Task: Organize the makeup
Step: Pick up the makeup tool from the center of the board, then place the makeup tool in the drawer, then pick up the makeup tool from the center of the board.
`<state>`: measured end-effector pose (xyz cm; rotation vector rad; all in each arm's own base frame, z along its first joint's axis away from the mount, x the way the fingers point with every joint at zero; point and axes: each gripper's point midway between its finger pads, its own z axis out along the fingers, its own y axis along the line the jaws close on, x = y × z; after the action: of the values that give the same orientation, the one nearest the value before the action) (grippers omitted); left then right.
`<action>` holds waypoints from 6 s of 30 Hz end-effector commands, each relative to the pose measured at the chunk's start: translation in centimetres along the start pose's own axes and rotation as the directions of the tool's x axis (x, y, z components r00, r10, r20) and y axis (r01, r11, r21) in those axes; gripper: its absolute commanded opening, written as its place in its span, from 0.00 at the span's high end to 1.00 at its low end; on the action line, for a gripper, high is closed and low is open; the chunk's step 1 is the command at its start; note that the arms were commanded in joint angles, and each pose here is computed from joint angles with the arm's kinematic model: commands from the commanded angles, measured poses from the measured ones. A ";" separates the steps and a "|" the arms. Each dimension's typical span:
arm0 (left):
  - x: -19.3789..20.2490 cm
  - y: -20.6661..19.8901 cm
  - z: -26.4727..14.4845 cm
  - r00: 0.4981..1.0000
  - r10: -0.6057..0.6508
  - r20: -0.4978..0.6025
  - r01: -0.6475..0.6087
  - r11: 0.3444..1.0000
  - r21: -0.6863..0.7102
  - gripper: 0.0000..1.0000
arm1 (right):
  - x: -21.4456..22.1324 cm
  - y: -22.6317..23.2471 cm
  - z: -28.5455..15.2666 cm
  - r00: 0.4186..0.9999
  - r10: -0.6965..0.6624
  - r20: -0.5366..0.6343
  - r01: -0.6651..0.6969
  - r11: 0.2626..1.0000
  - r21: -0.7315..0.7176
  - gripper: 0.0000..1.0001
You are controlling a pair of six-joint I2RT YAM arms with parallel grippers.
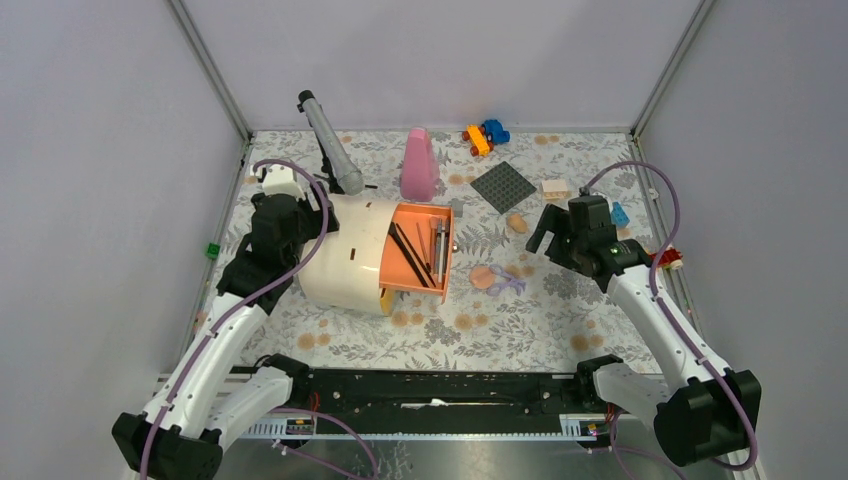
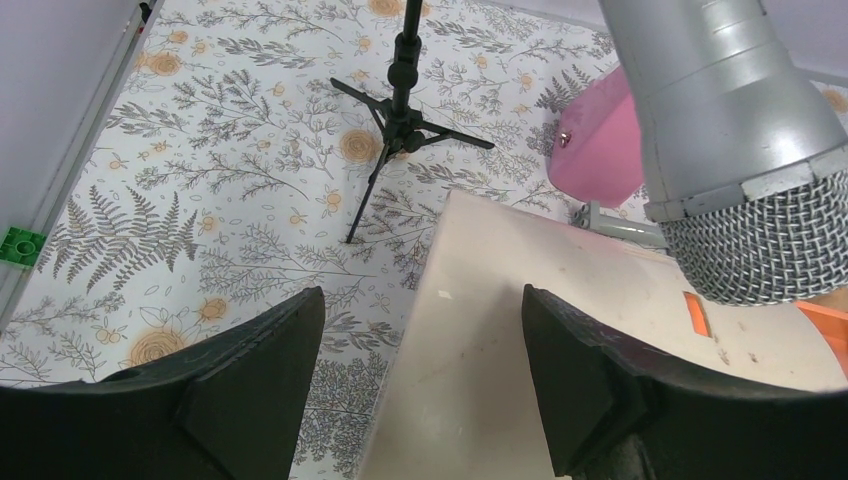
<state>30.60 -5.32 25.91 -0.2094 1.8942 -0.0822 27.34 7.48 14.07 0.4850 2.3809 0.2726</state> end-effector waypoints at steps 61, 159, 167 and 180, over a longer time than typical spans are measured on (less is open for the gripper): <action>1.0 1.0 1.1 0.999 0.008 -0.052 -0.010 1.000 -0.030 0.21 | -7.0 6.7 15.5 0.893 -0.395 -0.218 0.399 0.916 -0.025 0.58; 1.4 0.6 1.3 0.997 0.001 -0.072 -0.001 1.000 -0.001 0.22 | 9.9 0.6 8.4 0.638 -0.574 -0.513 0.630 0.773 -0.080 0.18; 1.3 0.6 1.3 0.997 0.002 -0.072 -0.002 1.000 -0.002 0.22 | 10.9 1.5 8.5 0.641 -0.566 -0.519 0.592 0.795 -0.135 0.24; 1.5 0.5 1.4 0.997 0.003 -0.076 -0.003 1.000 0.001 0.22 | 12.0 2.1 7.4 0.719 -0.463 -0.518 0.475 0.872 -0.119 0.48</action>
<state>31.75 -5.07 25.49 -0.2303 1.9014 -0.1108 24.85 14.52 1.47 -0.3455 2.9595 0.1172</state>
